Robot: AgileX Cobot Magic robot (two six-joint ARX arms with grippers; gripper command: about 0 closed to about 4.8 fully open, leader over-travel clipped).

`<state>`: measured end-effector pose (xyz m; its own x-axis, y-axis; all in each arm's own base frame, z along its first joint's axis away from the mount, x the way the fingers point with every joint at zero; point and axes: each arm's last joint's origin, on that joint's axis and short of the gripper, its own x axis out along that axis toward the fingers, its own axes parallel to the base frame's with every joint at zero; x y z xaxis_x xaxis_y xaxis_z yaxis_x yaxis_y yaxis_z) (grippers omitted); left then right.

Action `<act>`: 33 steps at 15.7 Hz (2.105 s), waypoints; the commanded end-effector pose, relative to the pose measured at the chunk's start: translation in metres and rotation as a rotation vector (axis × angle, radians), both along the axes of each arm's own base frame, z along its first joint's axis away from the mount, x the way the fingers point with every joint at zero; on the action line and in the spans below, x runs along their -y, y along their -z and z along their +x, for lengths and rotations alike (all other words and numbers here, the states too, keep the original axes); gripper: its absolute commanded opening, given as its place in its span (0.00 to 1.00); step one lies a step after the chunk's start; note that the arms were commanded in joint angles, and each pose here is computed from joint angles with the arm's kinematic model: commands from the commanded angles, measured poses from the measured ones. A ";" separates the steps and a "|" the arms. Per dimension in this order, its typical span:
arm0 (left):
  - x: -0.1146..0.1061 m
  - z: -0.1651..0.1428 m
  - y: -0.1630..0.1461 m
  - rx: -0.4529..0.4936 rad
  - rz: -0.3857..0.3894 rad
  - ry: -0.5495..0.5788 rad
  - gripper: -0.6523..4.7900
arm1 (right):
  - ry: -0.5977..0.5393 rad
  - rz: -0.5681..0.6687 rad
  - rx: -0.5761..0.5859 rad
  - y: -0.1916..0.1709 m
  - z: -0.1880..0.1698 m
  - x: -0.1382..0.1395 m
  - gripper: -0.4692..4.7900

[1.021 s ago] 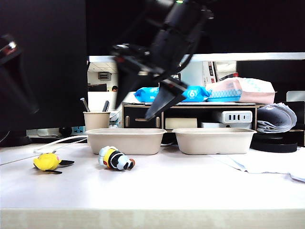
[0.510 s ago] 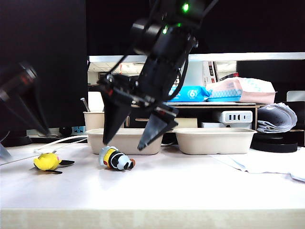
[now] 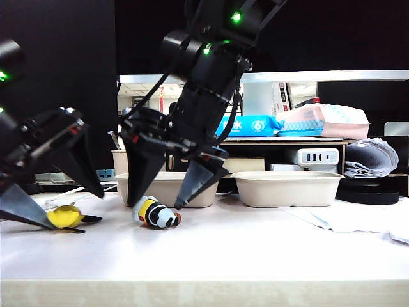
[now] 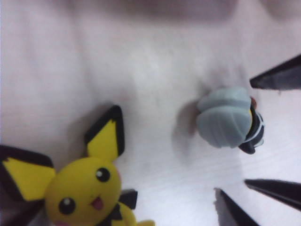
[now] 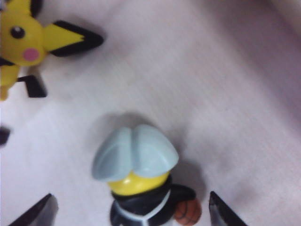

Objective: Put the dolls with similar sizes into the same paper box, while dolls with different sizes go into separate paper boxes.

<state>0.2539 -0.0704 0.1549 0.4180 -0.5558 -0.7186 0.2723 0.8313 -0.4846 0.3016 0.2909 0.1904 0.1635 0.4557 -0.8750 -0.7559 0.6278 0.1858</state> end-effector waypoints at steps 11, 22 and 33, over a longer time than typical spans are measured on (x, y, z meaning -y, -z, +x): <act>0.003 0.007 0.037 -0.129 0.037 0.008 0.78 | 0.012 -0.048 0.022 0.022 0.006 -0.006 0.65; -0.008 -0.007 0.038 -0.261 0.399 0.107 0.80 | 0.018 -0.075 -0.006 0.024 0.005 -0.002 0.62; 0.029 -0.009 0.031 -0.203 0.429 0.169 0.56 | 0.024 -0.076 0.012 0.023 0.006 -0.002 0.62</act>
